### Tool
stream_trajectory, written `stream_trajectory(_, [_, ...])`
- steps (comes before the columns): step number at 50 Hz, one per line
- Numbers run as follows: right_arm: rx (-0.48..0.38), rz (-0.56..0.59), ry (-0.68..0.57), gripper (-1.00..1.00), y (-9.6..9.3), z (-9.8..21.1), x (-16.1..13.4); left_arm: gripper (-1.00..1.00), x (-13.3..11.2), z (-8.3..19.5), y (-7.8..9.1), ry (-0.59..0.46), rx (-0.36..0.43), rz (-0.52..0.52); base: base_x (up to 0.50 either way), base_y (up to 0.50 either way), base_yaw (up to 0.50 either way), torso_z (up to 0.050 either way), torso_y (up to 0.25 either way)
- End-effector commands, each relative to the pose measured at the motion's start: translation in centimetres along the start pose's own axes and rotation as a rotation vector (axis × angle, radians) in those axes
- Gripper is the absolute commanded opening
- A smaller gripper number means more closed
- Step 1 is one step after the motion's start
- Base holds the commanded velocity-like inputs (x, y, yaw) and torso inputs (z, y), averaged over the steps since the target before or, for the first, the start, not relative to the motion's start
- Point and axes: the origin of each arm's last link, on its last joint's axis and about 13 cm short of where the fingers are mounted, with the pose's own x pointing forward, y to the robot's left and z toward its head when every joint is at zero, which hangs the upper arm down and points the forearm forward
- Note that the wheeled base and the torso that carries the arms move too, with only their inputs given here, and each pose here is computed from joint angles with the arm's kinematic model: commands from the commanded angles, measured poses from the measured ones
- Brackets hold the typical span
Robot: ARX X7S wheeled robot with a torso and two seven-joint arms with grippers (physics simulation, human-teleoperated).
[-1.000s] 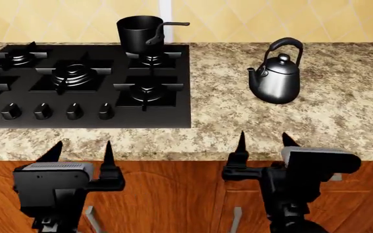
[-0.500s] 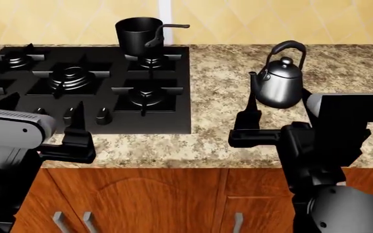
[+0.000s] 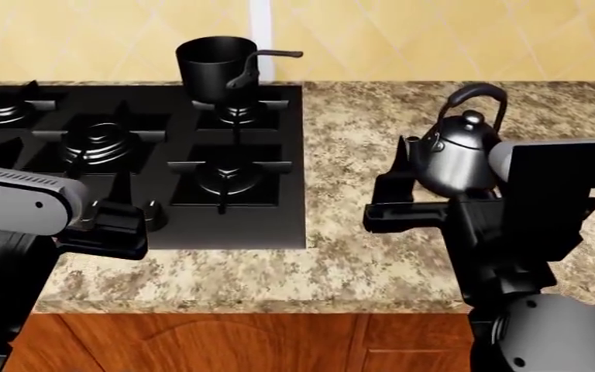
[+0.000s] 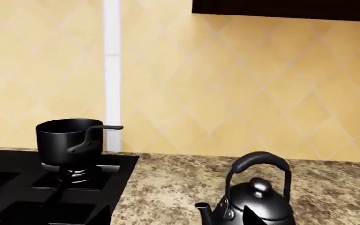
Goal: Pick the kettle from the counter and place it on a stove burner. Then turn the burner on.
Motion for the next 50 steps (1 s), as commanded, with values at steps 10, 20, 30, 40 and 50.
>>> stream_trajectory(10, [0.007,0.001,0.006,1.00,0.1,-0.1,0.2,1.00,0.0,0.3,0.1,-0.002,0.009,0.002,0.17,0.00,0.00,0.000,0.000])
stream_trajectory(20, [0.006,-0.013,0.002,1.00,0.2,0.0,0.4,1.00,-0.1,0.3,0.1,-0.002,0.008,0.004,0.17,0.00,0.00,0.000,0.000])
stream_trajectory(30, [-0.007,-0.018,0.013,1.00,0.3,-0.3,0.5,1.00,0.0,0.4,0.2,-0.005,0.007,0.004,0.11,0.00,0.00,0.000,0.000])
stream_trajectory(40, [-0.020,-0.225,0.052,1.00,1.2,-1.6,1.7,1.00,0.1,0.2,0.2,-0.005,0.000,0.004,0.01,0.00,0.00,0.000,0.000])
stream_trajectory(50, [-0.066,-0.358,0.055,1.00,5.3,-0.6,4.3,1.00,0.3,-0.6,0.2,0.009,-0.012,-0.001,0.00,0.00,0.00,0.000,0.000])
